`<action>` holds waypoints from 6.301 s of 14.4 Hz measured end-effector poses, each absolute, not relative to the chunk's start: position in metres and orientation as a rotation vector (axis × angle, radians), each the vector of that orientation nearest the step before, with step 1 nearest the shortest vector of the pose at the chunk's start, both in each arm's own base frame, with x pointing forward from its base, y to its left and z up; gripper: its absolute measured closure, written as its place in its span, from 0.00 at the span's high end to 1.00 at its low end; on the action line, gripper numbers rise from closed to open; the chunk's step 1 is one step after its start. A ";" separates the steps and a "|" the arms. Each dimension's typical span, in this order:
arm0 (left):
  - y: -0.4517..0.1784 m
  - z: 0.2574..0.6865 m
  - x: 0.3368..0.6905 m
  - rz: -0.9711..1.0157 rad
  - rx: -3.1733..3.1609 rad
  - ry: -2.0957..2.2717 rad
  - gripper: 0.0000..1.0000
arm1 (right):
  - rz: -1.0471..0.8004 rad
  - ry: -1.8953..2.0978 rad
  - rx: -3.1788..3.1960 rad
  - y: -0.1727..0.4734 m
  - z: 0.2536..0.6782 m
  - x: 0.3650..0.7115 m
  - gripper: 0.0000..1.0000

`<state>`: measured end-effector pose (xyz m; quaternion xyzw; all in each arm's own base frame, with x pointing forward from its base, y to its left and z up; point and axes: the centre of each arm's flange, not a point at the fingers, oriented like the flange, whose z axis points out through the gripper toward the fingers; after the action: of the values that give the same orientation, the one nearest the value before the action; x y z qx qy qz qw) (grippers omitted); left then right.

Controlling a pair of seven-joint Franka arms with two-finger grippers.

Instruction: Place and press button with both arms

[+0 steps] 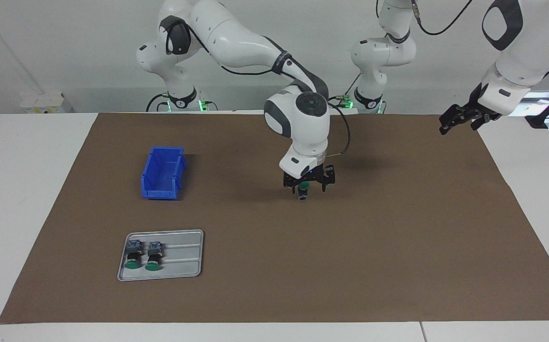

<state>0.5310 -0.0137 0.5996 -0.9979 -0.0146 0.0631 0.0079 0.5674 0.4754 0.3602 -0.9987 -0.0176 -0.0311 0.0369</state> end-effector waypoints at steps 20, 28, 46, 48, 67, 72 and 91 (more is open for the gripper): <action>-0.019 0.604 0.531 0.181 -3.120 -0.030 1.00 | -0.008 -0.205 -3.109 0.474 0.320 0.541 0.36; -0.019 0.604 0.531 0.182 -3.120 -0.029 1.00 | -0.041 -0.088 -3.107 0.306 0.444 0.606 0.36; -0.012 0.610 0.527 0.177 -3.122 -0.014 1.00 | 0.097 -0.097 -3.097 0.012 0.396 0.498 0.36; -0.006 0.613 0.526 0.172 -3.123 0.002 1.00 | 0.091 -0.089 -3.099 0.010 0.384 0.497 0.36; -0.009 0.612 0.525 0.177 -3.120 0.018 1.00 | 0.091 -0.099 -3.105 0.009 0.338 0.501 0.62; -0.009 0.612 0.525 0.177 -3.120 0.018 1.00 | 0.135 -0.127 -3.098 0.014 0.424 0.530 0.99; -0.009 0.612 0.525 0.178 -3.120 0.018 1.00 | 0.125 -0.069 -3.139 -0.019 0.627 0.536 0.99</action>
<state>0.5252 -0.0093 0.6118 -0.9983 0.0058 0.0568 0.0081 0.5361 -0.0187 0.6268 -0.9990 -0.0221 0.0398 -0.0003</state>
